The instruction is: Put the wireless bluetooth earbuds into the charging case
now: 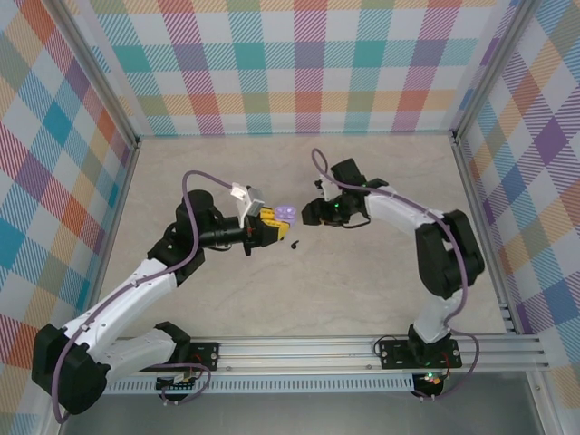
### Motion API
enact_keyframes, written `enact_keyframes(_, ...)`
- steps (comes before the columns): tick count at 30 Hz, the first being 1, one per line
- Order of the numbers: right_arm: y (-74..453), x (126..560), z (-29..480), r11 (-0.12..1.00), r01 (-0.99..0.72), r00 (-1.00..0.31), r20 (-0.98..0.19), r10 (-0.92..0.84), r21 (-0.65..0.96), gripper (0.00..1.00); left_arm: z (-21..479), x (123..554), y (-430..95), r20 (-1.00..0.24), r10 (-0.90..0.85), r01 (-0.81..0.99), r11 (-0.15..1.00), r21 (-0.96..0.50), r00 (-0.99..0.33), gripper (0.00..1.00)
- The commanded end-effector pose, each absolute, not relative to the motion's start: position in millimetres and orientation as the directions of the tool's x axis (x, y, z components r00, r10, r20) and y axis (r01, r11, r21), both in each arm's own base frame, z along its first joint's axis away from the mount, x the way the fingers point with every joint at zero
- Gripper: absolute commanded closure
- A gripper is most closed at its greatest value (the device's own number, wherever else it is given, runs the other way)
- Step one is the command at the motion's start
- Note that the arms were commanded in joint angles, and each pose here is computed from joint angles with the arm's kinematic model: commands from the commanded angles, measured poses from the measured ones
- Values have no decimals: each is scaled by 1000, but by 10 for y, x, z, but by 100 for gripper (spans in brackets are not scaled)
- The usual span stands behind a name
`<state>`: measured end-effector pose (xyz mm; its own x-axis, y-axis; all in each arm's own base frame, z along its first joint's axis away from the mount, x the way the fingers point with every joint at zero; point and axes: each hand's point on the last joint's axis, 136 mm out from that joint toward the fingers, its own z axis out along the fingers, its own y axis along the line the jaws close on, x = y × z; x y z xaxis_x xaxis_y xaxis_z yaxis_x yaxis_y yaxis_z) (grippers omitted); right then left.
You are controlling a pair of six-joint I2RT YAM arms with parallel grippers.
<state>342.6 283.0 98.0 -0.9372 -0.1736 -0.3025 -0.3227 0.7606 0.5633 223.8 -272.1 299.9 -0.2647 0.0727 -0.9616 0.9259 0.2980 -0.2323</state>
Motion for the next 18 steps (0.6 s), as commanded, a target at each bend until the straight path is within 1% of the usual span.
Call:
enact_keyframes(1,3096,3481,978,771,-316,-941,-283,-183,553,47,3016,2157,-2705,-961,64,925,295,-239,-269,81)
enact_keyframes(6,3298,3547,773,815,-270,-959,-221,-178,512,54,3045,2121,-2675,-964,57,926,298,-232,-260,81)
enact_keyframes(12,3501,3581,601,851,-264,-962,-183,-201,453,54,3033,2116,-2674,-963,57,925,298,-236,-264,81)
enact_keyframes(18,3560,3618,457,887,-250,-966,-162,-202,389,56,3031,2110,-2664,-962,54,923,301,-241,-269,81)
